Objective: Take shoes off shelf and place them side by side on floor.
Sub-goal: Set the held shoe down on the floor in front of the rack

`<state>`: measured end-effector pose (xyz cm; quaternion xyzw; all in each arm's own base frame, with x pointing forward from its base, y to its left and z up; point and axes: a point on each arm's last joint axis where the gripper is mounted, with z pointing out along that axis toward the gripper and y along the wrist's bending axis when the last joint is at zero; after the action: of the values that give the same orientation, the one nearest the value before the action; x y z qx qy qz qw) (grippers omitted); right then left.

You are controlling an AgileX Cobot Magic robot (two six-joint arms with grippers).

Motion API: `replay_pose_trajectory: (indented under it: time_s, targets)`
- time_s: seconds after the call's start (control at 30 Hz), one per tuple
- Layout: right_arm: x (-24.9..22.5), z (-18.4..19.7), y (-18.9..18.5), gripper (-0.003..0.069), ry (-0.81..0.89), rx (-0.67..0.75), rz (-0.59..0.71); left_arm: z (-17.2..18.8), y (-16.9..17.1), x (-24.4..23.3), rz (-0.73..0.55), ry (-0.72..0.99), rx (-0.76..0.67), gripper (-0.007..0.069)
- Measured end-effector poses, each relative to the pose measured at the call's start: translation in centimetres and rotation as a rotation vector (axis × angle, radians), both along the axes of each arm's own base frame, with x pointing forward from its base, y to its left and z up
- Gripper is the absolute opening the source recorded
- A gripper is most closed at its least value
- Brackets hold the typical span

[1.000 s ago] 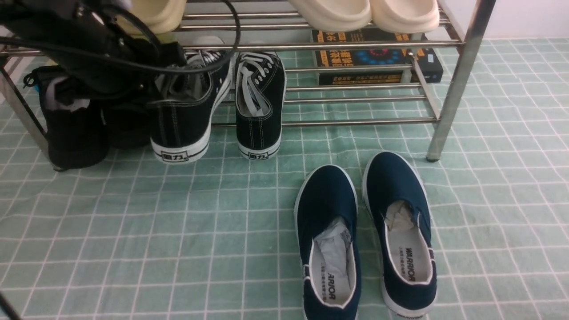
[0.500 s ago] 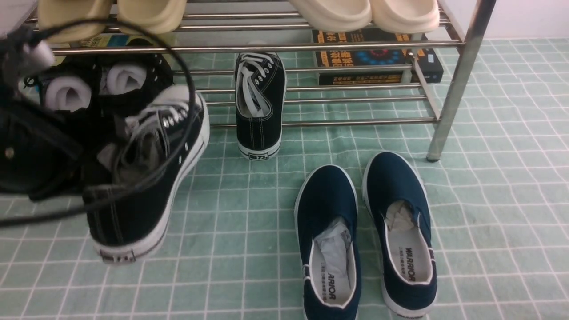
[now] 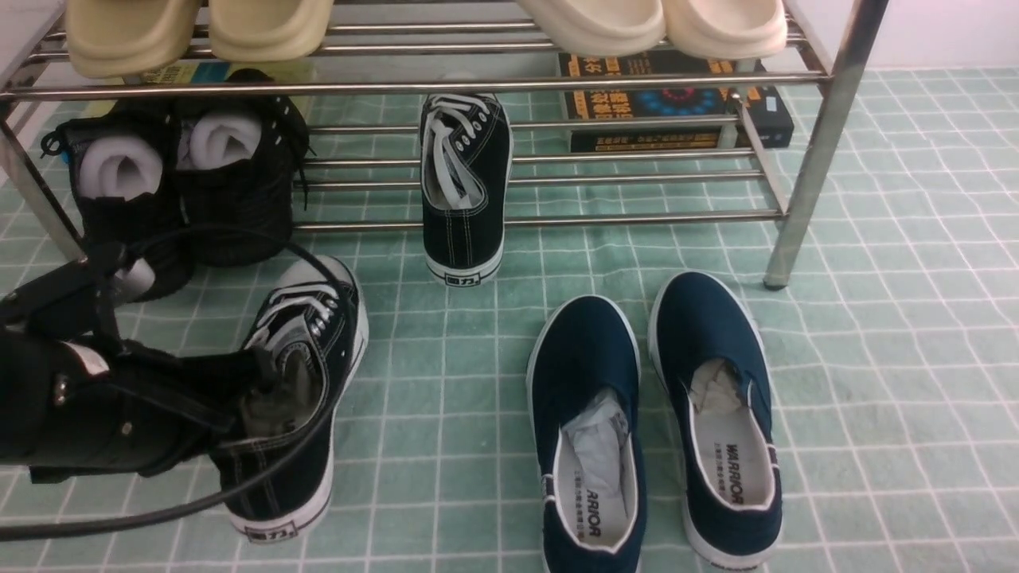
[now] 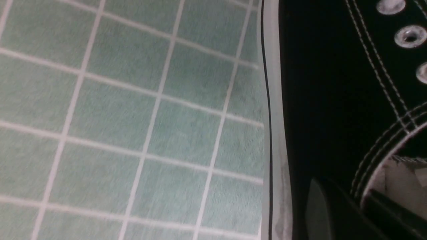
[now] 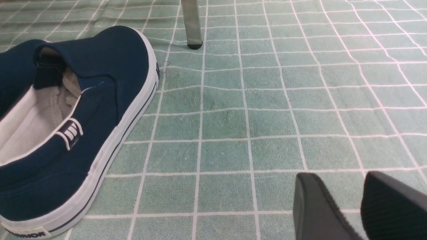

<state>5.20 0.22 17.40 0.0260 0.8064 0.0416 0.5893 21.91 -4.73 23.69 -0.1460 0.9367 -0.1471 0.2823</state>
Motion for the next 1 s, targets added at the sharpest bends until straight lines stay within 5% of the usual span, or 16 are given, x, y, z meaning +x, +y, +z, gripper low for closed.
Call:
replay_pose_trajectory:
  time_s: [0.43, 0.57, 0.83, 1.0]
  targets:
    - [0.0, 0.0, 0.0, 0.0237, 0.000, 0.000, 0.000, -2.6, -0.3, 1.6, 0.005, 0.063, 0.007, 0.0029]
    - [0.0, 0.0, 0.0, 0.0237, 0.000, 0.000, 0.000, -2.6, -0.3, 1.6, -0.052, 0.048, 0.045, 0.0088]
    - [0.0, 0.0, 0.0, 0.0237, 0.000, 0.000, 0.000, -2.2, -0.4, 1.3, -0.079, 0.063, 0.050, 0.0352]
    - [0.0, 0.0, 0.0, 0.0237, 0.000, 0.000, 0.000, 0.8, -0.3, 0.5, -0.111, 0.036, 0.051, 0.0386]
